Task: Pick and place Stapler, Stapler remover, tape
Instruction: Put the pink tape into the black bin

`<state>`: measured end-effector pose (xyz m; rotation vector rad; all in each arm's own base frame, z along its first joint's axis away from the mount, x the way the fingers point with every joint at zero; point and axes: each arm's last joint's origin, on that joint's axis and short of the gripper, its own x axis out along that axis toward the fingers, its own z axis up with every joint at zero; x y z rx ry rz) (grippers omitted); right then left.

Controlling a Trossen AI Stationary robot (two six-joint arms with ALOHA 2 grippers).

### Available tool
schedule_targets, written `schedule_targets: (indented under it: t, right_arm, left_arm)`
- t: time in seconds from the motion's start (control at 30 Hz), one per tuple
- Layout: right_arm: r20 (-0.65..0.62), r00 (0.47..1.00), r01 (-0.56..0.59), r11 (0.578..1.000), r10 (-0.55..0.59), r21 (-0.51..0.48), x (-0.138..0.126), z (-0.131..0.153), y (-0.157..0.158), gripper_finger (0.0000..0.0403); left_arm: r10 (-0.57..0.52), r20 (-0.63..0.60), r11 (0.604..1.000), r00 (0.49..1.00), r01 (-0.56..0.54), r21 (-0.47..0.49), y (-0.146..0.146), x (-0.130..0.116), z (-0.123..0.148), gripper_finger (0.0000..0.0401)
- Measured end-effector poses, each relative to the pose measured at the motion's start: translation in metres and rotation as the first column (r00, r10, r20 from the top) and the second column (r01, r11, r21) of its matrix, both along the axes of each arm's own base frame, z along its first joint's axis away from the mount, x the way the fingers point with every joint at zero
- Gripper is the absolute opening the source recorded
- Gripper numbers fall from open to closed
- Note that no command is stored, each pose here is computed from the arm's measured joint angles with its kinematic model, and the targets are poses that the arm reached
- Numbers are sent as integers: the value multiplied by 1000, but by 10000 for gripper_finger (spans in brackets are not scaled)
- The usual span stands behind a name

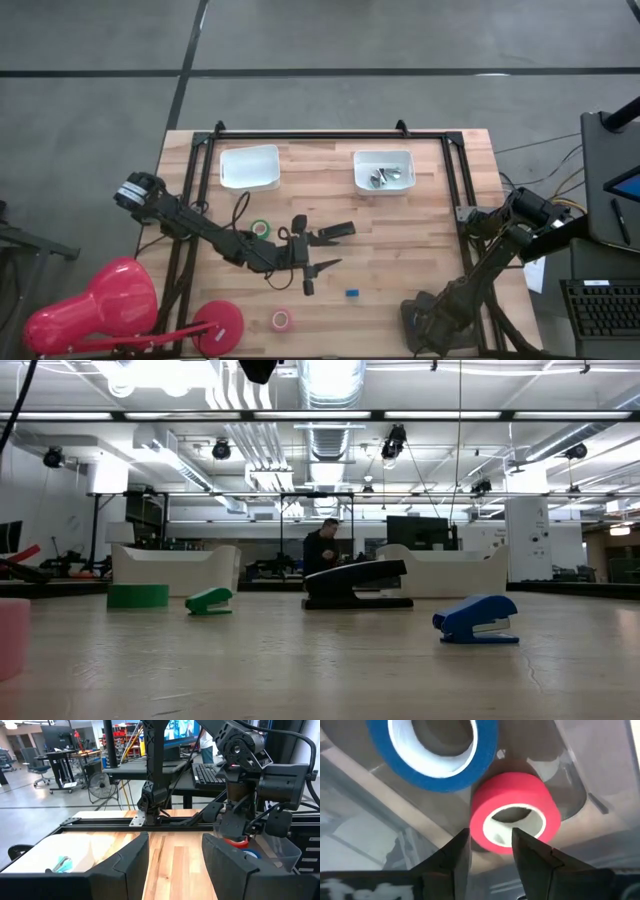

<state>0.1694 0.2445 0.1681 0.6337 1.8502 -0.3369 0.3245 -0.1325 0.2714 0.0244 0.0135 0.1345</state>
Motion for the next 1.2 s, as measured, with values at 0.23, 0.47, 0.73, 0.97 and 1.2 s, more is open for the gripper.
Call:
schedule_targets:
  t: [0.23, 0.47, 0.73, 0.97, 1.2]
  right_arm:
    - [7, 1000, -8, 997, 8, 72, 0, 16, 2, 148]
    - [104, 994, -1, 997, -8, 83, -2, 35, -4, 135]
    - [270, 963, -5, 996, -19, 89, -4, 61, -12, 121]
    - [443, 897, -15, 999, -5, 42, -5, 78, -23, 113]
    - [528, 849, -30, 999, 20, 10, -6, 86, -28, 110]
  left_arm:
    - [-9, -88, 1000, 996, 10, 16, -1, -7, -2, 186]
    - [3, -300, 992, 954, -40, -119, 7, -29, -6, 186]
    - [-224, -550, 935, 805, 18, -353, 10, -53, -17, 186]
    - [-420, -676, 864, 605, 39, -502, -8, -58, -44, 186]
    - [-438, -760, 868, 480, 5, -497, -31, -62, -74, 186]
